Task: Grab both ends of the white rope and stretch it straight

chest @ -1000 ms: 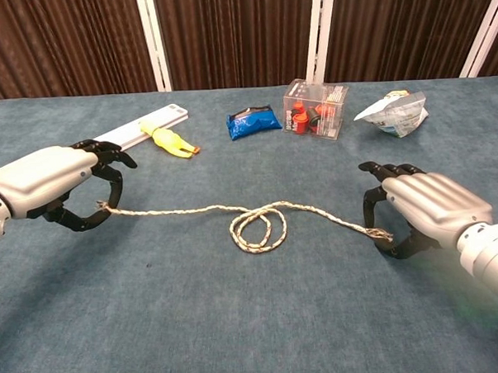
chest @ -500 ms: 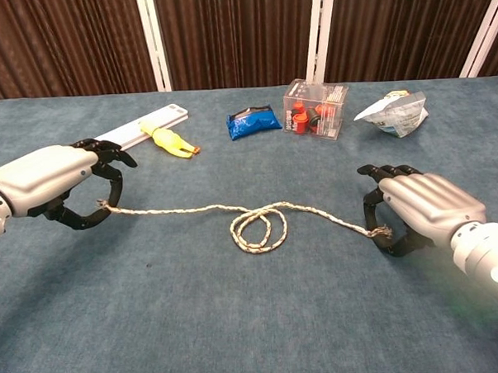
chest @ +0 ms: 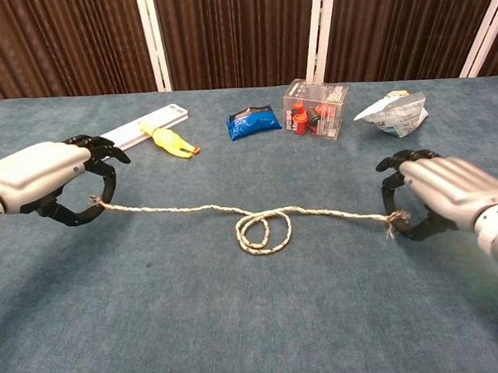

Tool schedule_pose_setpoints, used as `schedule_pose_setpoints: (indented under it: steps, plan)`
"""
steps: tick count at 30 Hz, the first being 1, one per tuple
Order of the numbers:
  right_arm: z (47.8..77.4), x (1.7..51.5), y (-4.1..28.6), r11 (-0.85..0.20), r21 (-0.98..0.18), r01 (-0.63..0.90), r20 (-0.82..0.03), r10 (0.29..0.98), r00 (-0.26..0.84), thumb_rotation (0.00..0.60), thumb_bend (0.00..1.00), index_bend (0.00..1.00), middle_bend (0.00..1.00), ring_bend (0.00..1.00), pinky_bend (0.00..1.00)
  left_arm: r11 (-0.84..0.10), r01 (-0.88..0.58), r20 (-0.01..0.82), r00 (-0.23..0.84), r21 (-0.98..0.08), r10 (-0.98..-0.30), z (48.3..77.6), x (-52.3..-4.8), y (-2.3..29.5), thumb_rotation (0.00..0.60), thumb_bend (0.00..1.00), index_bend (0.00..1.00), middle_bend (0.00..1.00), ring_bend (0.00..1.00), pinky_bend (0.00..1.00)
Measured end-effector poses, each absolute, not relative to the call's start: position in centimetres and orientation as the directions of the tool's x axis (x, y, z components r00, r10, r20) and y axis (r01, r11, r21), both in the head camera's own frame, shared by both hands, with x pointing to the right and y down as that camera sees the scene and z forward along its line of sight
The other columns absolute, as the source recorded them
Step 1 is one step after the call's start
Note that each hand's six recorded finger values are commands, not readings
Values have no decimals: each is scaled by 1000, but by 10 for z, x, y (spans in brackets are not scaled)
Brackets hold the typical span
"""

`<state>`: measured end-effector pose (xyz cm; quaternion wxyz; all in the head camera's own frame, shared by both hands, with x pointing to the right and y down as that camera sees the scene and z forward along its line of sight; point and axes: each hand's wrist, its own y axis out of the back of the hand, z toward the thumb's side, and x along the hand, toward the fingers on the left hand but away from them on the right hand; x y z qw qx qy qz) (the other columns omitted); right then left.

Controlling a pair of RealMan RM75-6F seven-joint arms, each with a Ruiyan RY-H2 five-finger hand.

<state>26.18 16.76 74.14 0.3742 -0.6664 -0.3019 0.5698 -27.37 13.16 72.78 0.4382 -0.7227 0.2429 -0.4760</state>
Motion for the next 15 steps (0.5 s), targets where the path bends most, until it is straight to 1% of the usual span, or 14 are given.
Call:
schedule_pose_setpoints:
  steps: [8,13,15]
  plan:
    - [712,301,148,-491,-871,-4,-488,866,112,600,551,873,243,0,0,-490,76,473,425,-868,-772,724,-276,131,600,449,630,149,1,62]
    - [706,313,144,-483,-876,6,-480,873,86,600,551,873,243,0,0,-485,83,472,421,-871,-775,722,-277,130,600,448,630,149,4,62]
    - [703,326,141,-477,-879,-3,-476,877,62,600,551,873,243,0,0,-475,93,469,409,-875,-783,721,-283,129,600,449,630,149,6,62]
